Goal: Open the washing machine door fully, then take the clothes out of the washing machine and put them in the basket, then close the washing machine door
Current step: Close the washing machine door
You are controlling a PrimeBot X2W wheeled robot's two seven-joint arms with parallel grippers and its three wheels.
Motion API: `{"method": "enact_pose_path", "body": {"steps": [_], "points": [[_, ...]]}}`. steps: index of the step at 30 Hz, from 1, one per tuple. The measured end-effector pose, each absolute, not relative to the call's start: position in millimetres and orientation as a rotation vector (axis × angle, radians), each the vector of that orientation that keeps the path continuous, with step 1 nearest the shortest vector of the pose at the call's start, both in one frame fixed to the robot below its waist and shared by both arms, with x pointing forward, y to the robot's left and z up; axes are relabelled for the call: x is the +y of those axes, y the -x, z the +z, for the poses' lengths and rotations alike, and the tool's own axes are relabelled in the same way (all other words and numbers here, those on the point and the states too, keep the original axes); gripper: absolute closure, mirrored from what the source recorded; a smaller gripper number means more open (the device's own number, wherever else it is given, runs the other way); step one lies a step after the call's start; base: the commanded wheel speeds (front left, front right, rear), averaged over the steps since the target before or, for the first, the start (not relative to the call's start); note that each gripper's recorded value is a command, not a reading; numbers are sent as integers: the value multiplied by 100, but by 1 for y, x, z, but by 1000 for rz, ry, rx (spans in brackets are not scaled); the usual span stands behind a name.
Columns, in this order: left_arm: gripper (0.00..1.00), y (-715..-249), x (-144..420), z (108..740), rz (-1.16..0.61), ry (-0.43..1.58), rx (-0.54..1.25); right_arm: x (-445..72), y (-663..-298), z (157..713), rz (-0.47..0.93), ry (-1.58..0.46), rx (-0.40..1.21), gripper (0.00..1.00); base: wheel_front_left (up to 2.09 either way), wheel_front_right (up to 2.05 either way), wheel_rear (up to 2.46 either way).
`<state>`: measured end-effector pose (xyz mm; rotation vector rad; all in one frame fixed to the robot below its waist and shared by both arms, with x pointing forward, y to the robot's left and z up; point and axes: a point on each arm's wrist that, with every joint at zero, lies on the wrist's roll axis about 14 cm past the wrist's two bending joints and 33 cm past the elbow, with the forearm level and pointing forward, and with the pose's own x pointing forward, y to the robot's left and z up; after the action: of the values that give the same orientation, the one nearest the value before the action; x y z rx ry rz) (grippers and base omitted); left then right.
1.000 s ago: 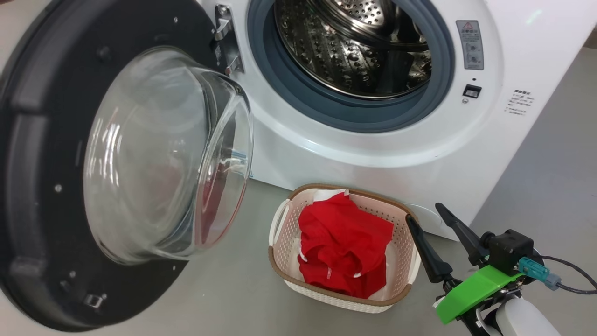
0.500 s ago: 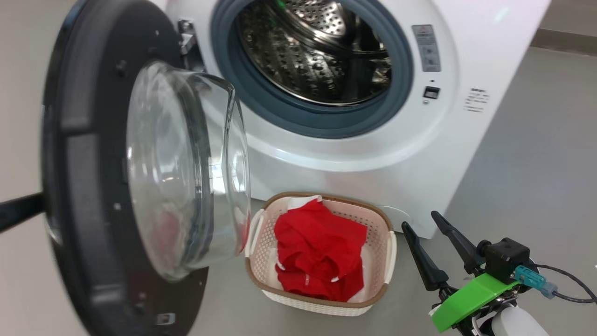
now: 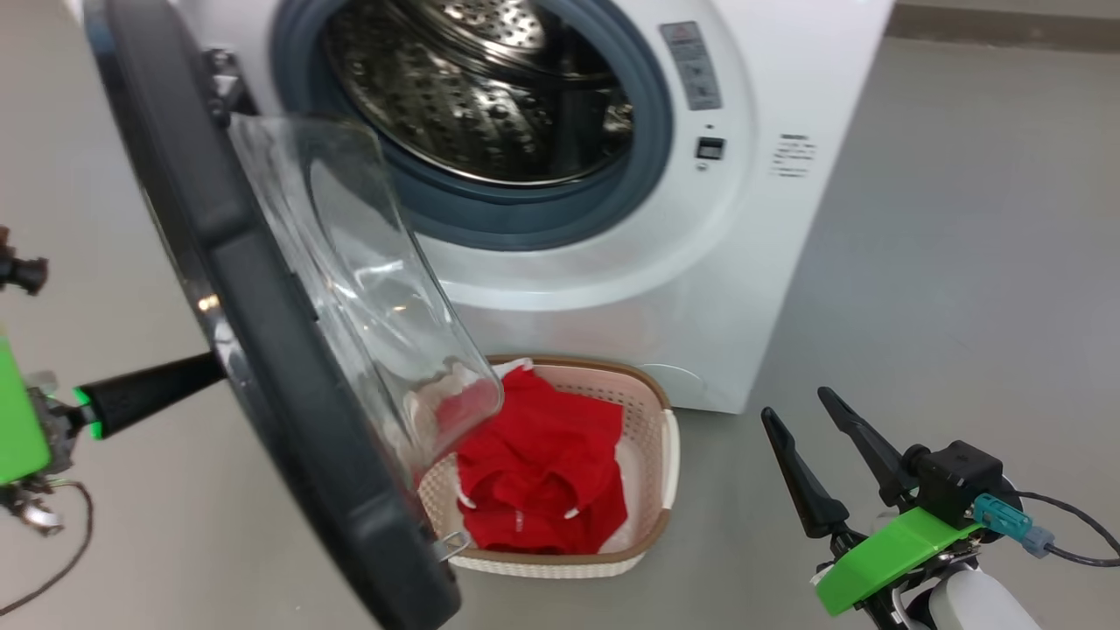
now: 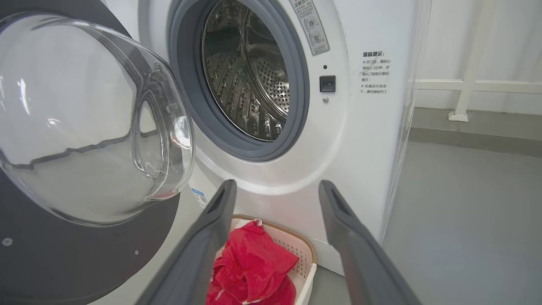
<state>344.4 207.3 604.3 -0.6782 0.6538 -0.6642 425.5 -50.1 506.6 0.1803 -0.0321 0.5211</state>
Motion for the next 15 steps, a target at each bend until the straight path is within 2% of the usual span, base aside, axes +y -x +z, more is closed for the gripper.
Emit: {"method": "enact_pose_path", "body": {"steps": [15], "points": [[100, -395, 152, 599, -783, 626, 673, -104, -423, 499, 365, -178, -26, 0, 0, 0, 0]]}}
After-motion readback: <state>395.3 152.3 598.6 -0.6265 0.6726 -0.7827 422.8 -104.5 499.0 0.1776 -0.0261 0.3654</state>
